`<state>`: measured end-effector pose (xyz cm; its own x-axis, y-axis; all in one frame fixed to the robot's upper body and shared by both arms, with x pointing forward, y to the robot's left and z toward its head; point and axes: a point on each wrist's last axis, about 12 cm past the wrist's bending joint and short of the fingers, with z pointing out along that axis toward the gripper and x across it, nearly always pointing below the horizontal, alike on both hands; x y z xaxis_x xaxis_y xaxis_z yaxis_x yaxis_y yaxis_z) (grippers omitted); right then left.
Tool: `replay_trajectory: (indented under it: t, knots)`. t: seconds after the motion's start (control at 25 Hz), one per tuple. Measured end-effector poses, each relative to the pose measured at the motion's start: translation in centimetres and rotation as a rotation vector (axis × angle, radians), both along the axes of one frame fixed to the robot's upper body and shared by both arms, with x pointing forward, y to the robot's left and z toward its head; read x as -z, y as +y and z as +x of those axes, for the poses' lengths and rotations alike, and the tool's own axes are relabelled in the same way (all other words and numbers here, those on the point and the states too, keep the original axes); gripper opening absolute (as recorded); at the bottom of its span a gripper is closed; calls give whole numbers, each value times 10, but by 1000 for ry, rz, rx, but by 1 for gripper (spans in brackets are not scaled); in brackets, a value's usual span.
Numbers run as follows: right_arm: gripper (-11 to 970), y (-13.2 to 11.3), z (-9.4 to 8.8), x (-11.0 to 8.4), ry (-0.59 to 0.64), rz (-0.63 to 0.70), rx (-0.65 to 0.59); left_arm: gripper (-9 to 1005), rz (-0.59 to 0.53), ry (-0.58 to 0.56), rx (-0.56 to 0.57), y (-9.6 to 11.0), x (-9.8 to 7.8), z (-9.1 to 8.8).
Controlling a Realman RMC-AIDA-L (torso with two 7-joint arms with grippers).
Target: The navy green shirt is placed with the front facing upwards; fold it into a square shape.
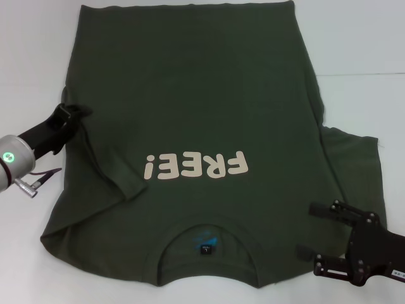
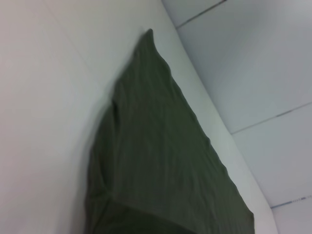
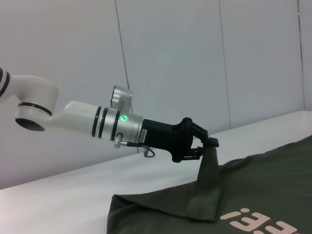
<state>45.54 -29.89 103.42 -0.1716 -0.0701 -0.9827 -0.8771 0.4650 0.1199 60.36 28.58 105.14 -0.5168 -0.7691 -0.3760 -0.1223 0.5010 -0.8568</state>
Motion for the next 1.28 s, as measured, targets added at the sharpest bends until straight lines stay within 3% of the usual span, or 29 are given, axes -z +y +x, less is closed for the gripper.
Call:
replay_trajectory:
  t: [0.56,1.04,1.28]
  knots:
    - [882,0,0,0,1,1,0,615,-66,-13,21,-20,3,1]
    - [883,1,0,0,-1,6,-5,627,-149,-29,42,-43,5,1]
    - [884,1,0,-1,-3,8,-8,621,-215,-54,-13,-40,3,1]
